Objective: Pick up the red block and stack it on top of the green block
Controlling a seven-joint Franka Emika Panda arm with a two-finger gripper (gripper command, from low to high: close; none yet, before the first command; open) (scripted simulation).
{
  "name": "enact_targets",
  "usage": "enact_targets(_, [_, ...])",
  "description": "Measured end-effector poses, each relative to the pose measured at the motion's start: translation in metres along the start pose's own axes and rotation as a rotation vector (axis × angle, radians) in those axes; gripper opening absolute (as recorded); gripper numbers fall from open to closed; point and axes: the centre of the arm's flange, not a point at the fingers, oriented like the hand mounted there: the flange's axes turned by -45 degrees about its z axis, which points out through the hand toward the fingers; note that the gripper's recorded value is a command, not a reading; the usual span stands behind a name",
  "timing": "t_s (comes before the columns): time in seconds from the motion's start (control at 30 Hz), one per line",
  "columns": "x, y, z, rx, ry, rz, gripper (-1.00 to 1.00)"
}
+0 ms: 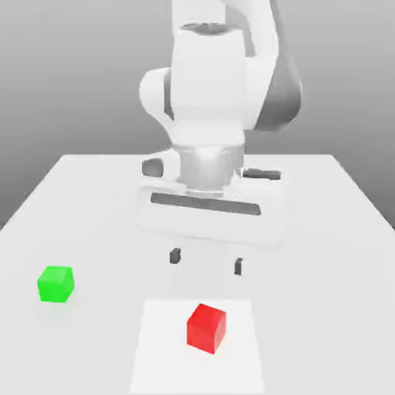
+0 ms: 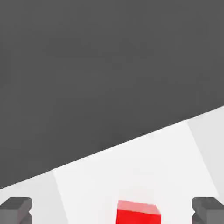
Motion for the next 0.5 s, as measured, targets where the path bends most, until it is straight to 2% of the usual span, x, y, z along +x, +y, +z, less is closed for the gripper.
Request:
enact_targets(0.1, [-0.021, 0.008, 0.048, -0.029, -0.066, 0.041, 0.0])
enact_targets(0.27, [-0.028, 0.011, 0.102, -0.034, -0.077, 0.048, 0.0])
enact_targets(0.3, [-0.029, 0.011, 0.108, -0.034, -0.078, 0.048, -1.0])
enact_targets(0.5, [-0.03, 0.011, 0.111, -0.034, -0.076, 0.048, -1.0])
